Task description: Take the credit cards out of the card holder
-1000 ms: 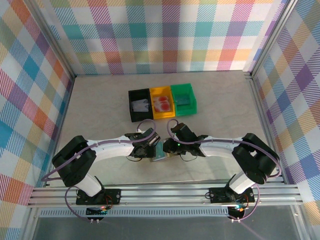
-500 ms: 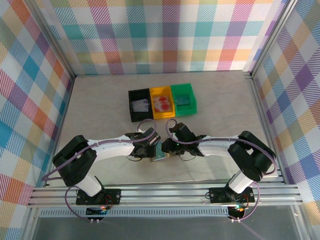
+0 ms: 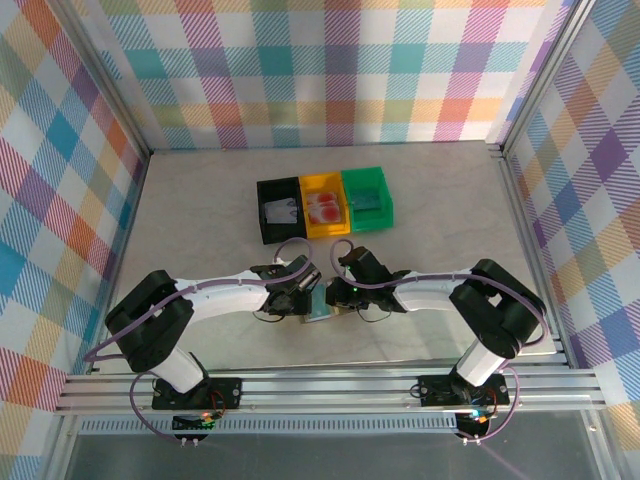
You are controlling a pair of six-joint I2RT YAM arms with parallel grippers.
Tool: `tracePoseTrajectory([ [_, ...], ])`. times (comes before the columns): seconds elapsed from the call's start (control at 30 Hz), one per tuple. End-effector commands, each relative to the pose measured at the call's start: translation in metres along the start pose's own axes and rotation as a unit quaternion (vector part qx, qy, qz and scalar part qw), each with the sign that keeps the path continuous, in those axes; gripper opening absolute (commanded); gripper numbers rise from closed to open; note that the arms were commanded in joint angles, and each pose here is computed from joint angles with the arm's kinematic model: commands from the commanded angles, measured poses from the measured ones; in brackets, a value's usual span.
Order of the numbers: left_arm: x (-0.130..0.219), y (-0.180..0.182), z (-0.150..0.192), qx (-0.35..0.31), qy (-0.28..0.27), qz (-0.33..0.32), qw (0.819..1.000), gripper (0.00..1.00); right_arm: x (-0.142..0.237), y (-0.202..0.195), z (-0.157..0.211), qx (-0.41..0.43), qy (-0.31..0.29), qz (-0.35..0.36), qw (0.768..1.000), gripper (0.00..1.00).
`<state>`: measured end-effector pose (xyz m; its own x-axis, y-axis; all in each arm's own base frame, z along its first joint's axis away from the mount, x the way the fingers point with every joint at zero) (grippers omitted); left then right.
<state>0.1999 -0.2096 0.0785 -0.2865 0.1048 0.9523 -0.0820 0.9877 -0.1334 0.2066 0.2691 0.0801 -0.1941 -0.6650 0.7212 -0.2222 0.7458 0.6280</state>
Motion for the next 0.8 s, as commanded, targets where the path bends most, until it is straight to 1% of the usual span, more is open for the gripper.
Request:
tracePoseTrajectory([
  [0.0,-0.04,0.01,0.024,-0.023,0.059,-0.019,0.998,0.56,0.001,0.009,0.003,0.02,0.002,-0.032,0.999,0.06],
  [0.13,-0.04,0.009,0.024,-0.023,0.059,-0.019,0.998,0.56,0.004,0.01,0.003,0.026,-0.003,-0.034,0.999,0.0],
  [0.4,-0.038,0.009,0.022,-0.029,0.058,-0.022,0.998,0.56,0.016,0.007,0.004,0.036,-0.016,-0.014,0.999,0.0],
  [0.77,-0.035,0.008,0.02,-0.037,0.056,-0.024,0.997,0.56,0.029,-0.002,0.01,0.04,-0.027,-0.008,0.999,0.0],
])
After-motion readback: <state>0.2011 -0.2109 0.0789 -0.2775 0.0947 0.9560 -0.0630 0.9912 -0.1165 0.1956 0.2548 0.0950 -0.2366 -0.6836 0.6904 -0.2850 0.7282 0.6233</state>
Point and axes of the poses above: each hand's point on the last joint's axis, 136 mm out from that joint toward the fingers, its own x axis back along the fingers, its own y axis along the line the jaws close on, z = x × y, the point moved 7 cm from there along x, back along the fingers, and after that the axes turned 5 degrees about x, right-handed, at the moved point
